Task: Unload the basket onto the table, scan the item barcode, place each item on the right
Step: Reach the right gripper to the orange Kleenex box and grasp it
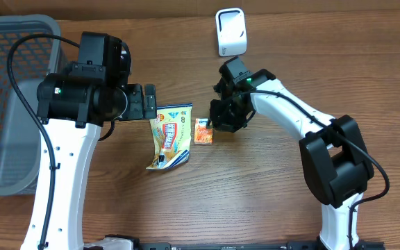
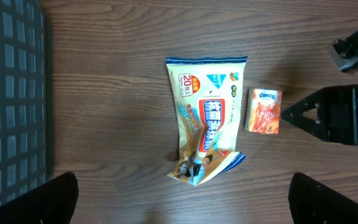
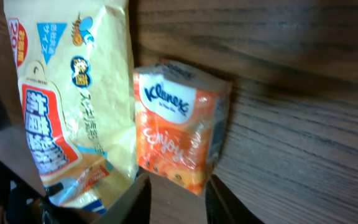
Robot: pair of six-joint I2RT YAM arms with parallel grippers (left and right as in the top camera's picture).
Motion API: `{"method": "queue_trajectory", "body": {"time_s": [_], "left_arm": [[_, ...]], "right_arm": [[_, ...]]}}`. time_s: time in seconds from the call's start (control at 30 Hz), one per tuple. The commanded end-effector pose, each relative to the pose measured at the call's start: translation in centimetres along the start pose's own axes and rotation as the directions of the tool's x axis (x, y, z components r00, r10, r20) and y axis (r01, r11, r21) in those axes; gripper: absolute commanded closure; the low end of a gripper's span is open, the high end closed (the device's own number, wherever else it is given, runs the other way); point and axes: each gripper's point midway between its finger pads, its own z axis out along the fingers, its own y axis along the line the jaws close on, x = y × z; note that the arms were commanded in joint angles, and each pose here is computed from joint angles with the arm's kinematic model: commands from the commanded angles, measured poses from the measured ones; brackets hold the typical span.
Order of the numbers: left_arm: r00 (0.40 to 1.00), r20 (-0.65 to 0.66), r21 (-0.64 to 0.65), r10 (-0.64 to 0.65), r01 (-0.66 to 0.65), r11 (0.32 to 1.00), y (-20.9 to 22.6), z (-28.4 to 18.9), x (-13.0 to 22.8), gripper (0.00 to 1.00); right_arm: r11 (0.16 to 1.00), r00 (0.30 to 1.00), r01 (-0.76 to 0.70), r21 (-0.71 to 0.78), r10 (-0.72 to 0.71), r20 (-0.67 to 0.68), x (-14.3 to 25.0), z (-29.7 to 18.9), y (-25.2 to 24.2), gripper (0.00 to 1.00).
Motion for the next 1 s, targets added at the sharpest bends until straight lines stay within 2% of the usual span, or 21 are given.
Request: {"method": "queue_trajectory", "body": {"time_s": [0.0, 0.1, 0.37, 0.5, 0.77, 0.97], "left_arm": [[1.000, 0.016, -0.009, -0.018, 0.018, 1.000, 0.2, -0.2, -0.5, 0.00], [1.000, 0.015, -0.008, -0.018, 0.018, 1.000, 0.2, -0.2, -0.5, 0.00], [1.000, 0.015, -0.008, -0.018, 0.018, 1.000, 0.2, -0.2, -0.5, 0.00], [1.000, 0.015, -0.008, -0.018, 0.018, 1.000, 0.2, -0.2, -0.5, 0.00], [1.000, 0.015, -0.009, -0.018, 0.018, 1.000, 0.2, -0.2, -0.5, 0.00], [1.000, 0.015, -0.008, -0.018, 0.018, 1.000, 0.2, -0.2, -0.5, 0.00]], "right_arm": [[0.987, 0.991, -0.117, 0.108, 0.109, 0.071, -0.6, 0.4, -1.3, 0.72], [0.977, 0.986, -0.144, 0.155, 0.128, 0.109, -0.7, 0.7, -1.5, 0.71], [0.982, 0.989, -0.108, 0.154, 0.089, 0.121, -0.5, 1.3, -0.3, 0.72], [0.970, 0.984, -0.126, 0.207, 0.097, 0.149, -0.6, 1.4, -1.1, 0.71], [0.963, 0.982, -0.154, 0.220, 0.125, 0.140, 0.4, 2.9, -2.8, 0.70], [0.950, 0.977, -0.187, 0.249, 0.155, 0.144, 0.3, 2.4, -4.3, 0.75]]}}
